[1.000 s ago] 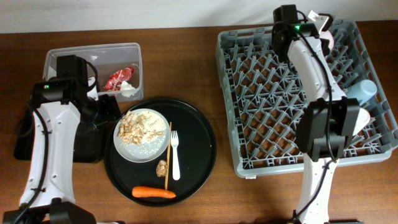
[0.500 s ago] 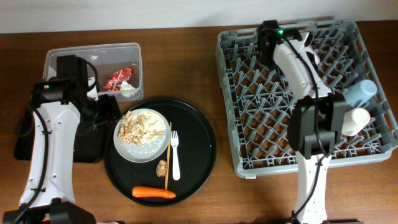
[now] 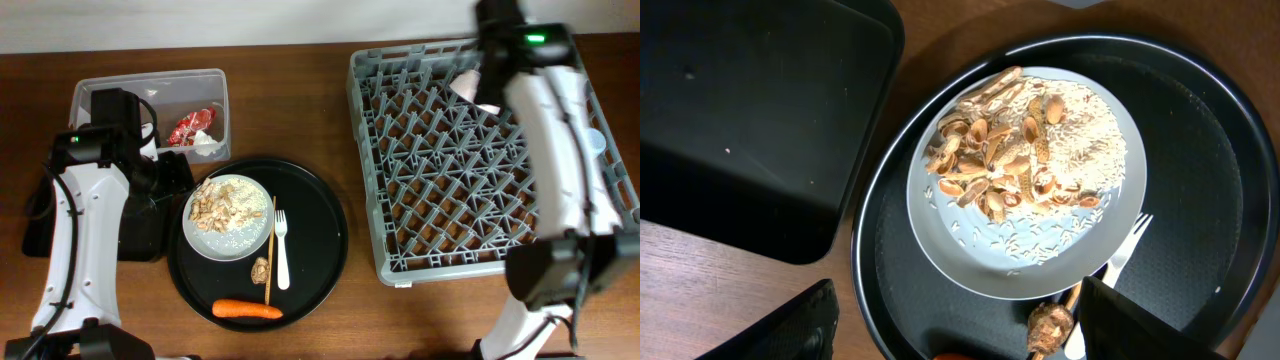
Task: Sort waste into correct bins and load items into the dishwasher rack
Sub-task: 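Release the bowl and move the right gripper over to the plate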
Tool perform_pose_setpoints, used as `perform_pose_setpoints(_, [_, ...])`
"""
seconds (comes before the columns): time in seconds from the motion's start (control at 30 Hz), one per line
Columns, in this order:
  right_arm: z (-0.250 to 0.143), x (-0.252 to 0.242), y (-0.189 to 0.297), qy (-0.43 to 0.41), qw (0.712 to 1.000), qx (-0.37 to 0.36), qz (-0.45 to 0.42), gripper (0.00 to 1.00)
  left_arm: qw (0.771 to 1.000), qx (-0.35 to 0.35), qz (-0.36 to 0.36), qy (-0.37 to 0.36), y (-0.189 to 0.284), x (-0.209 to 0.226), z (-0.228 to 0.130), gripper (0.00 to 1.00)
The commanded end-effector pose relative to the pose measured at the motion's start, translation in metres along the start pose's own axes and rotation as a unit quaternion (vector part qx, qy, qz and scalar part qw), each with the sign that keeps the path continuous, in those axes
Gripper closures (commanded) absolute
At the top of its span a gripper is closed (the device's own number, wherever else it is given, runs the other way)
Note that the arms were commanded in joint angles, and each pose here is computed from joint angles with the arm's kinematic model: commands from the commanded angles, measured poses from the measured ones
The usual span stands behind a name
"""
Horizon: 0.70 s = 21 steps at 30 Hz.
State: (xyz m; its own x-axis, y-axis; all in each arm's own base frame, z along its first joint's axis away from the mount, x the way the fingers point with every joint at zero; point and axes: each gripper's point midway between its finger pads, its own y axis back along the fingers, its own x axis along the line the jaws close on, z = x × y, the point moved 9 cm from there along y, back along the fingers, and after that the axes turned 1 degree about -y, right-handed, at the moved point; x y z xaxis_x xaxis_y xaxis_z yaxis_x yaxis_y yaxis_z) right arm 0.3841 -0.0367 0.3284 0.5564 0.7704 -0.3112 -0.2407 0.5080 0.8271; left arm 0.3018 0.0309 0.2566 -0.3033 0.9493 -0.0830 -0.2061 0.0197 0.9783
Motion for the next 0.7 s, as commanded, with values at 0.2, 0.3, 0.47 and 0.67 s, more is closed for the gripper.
perform_pose_setpoints(0.2, [-0.065,-0.007,-0.057,0.129,0.955,0.262,0.060,0.40,1.000,-0.004,0.006,0.004,0.001,0.002,0.002,0.23])
perform_pose_setpoints(0.3, [-0.086,0.005,-0.075,0.148,0.944,0.290,0.057,0.40,1.000,-0.004,0.006,0.004,0.001,0.002,0.002,0.23])
perform_pose_setpoints(0.47, [-0.122,0.031,-0.098,0.186,0.921,0.328,0.100,0.40,1.000,-0.003,0.006,0.004,0.001,0.002,0.001,0.23])
perform_pose_setpoints(0.67, [-0.157,0.055,-0.101,0.242,0.902,0.343,0.102,0.40,1.000,-0.003,0.006,0.004,0.001,0.002,0.001,0.24])
